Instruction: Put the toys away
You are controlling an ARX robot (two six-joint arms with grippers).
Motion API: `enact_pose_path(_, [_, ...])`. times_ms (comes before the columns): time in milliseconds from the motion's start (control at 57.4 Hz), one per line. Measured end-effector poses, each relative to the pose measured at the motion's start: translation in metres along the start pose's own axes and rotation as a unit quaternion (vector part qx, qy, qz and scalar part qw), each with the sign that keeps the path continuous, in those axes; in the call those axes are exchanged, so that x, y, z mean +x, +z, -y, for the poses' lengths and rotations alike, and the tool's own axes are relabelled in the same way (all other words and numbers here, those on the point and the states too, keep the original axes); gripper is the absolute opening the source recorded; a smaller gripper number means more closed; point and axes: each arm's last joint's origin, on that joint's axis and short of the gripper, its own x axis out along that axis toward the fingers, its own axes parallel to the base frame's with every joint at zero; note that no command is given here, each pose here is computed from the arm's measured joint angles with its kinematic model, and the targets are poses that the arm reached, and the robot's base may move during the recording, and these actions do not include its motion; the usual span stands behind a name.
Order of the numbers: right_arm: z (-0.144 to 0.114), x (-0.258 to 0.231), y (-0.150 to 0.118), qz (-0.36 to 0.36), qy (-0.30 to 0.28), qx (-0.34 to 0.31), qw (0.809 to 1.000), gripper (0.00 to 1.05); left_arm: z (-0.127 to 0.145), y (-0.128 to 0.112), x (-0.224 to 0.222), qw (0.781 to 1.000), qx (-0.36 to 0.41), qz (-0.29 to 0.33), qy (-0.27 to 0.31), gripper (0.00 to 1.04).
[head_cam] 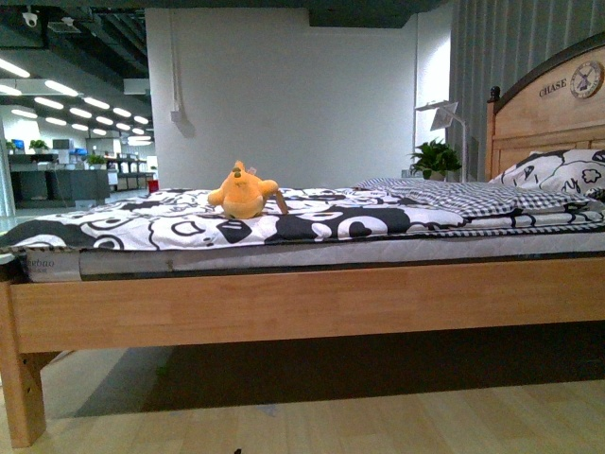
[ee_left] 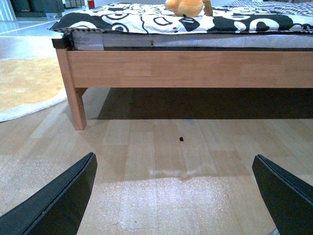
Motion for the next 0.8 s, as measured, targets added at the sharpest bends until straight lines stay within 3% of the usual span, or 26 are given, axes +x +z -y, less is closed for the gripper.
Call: enact_pose_path(801, [0.0,0.0,0.0,0.0,0.0,0.0,1.0,0.98,0.0,0.0,0.0,1.0,0.0,0.0,0.0,0.98])
